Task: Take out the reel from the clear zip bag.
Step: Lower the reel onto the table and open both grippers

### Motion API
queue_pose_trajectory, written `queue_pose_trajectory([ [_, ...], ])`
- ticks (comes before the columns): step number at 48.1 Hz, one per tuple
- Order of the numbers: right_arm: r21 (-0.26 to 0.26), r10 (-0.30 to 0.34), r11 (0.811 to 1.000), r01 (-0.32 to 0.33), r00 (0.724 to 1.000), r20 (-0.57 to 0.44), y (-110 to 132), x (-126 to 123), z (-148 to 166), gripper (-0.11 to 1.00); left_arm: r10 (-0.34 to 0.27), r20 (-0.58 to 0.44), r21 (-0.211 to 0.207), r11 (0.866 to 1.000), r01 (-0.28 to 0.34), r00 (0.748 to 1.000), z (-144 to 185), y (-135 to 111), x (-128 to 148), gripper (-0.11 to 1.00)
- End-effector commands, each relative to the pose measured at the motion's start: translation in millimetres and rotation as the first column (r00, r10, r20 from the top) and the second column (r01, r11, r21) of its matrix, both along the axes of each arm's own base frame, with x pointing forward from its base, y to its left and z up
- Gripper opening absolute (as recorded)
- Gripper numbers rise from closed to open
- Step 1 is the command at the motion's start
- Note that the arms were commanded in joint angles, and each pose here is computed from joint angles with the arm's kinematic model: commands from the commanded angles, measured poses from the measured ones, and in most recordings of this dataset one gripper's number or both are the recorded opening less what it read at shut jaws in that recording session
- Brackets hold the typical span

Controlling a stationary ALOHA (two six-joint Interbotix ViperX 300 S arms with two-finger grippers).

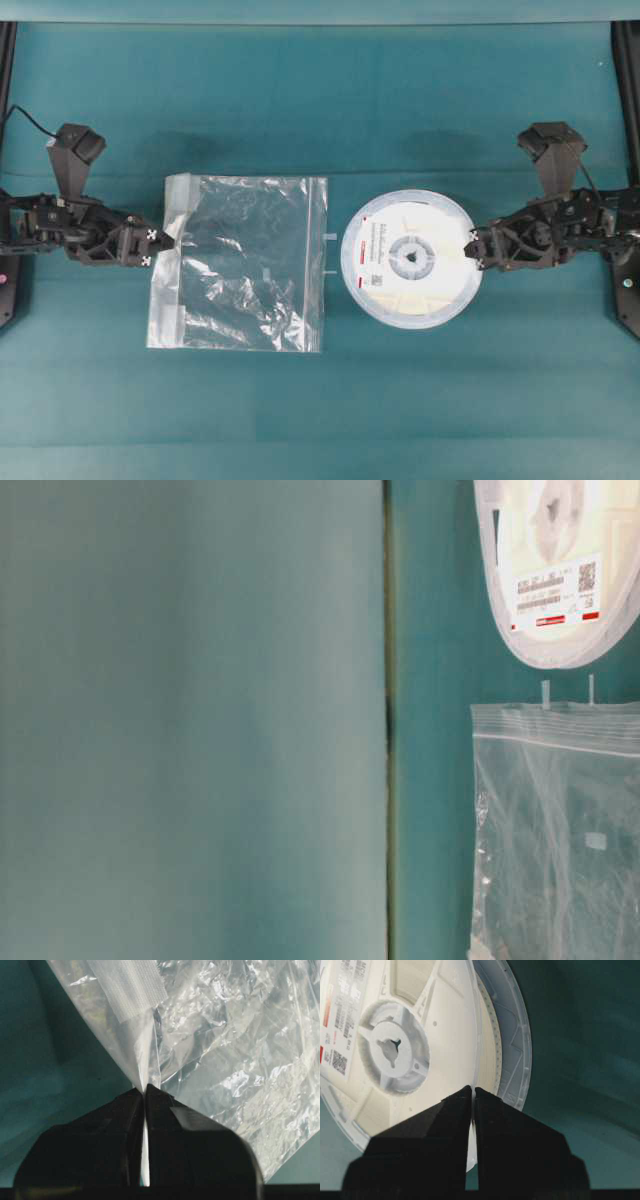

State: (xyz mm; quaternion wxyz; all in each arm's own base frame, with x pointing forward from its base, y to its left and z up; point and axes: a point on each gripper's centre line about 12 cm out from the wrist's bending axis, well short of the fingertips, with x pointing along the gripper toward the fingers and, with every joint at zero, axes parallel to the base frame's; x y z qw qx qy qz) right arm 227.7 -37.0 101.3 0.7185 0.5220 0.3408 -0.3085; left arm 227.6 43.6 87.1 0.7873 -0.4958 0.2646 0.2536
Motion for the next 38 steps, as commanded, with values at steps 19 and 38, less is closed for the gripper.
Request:
queue_pose_trajectory([
  [19,-0.011,0.014,1.000,-0.014,0.999,0.029,1,7,6,0.04,-0.003,0.035,0.007,1.000,0.003,0.999,8,1,8,0.01],
  [38,-0.006,0.004,1.000,-0.004,0.999,0.038,0,9,7,0.04,-0.002,0.035,0.006,1.000,0.002,0.999,8,1,9,0.01],
])
